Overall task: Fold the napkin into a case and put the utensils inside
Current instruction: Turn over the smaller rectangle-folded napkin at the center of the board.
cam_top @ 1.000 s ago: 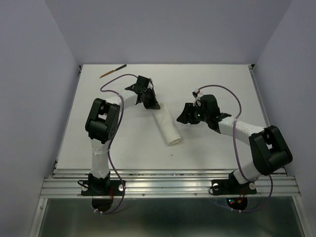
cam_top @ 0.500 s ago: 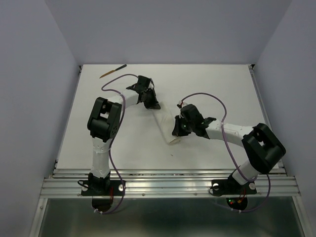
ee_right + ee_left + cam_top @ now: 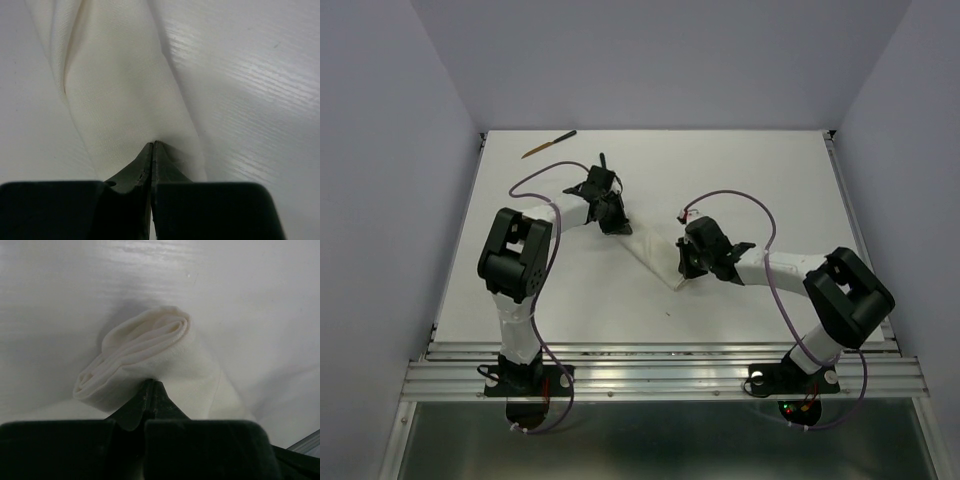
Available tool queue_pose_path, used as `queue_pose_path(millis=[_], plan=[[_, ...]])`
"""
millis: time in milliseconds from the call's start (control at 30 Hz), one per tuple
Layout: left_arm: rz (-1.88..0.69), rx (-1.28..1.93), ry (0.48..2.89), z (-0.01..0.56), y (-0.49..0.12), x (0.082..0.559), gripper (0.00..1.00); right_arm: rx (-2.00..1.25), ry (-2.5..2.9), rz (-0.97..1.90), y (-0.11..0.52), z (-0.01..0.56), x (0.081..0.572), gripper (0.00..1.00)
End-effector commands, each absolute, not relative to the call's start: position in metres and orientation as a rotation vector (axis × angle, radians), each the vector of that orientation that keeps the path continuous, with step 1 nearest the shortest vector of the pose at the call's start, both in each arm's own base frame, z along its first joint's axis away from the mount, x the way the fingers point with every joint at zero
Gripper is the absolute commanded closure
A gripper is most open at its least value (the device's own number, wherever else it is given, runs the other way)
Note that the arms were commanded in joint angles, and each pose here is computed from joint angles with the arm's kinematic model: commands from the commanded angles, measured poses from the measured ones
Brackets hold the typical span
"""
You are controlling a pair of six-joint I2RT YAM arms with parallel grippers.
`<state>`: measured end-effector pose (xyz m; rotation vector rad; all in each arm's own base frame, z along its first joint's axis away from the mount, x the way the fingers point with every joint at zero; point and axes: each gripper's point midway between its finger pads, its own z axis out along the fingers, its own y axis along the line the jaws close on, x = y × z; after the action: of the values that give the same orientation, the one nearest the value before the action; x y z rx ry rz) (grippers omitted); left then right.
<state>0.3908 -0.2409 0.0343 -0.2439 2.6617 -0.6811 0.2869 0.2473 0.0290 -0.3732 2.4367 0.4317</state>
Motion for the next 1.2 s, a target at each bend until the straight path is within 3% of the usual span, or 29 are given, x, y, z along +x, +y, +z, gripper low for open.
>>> queue_pose_path(millis=[0,167,467,833,1000,1167], plan=[[-0.672,-0.245,2.613,0.059,-0.232,0.381,1.00,-0.445,2.254,0.388,0.243,0.068,0.306,0.99],[-0.671,-0.224,2.580,0.078,-0.233,0.388,1.00,-0.411,2.217,0.514,0.263,0.099,0.308,0.99],[-0.621,-0.244,2.574,0.074,-0.232,0.410,1.00,-0.216,2.424,0.625,0.271,0.076,0.283,0.99],[-0.594,-0.251,2.642,0.033,-0.237,0.427,1.00,-0.195,2.523,0.415,0.246,0.012,0.282,0.99],[-0.581,-0.238,2.653,0.032,-0.237,0.429,1.00,-0.239,2.428,0.438,0.249,0.043,0.292,0.99],[-0.569,-0.193,2.552,0.084,-0.235,0.443,1.00,-0.231,2.343,0.498,0.258,0.081,0.301,0.99]])
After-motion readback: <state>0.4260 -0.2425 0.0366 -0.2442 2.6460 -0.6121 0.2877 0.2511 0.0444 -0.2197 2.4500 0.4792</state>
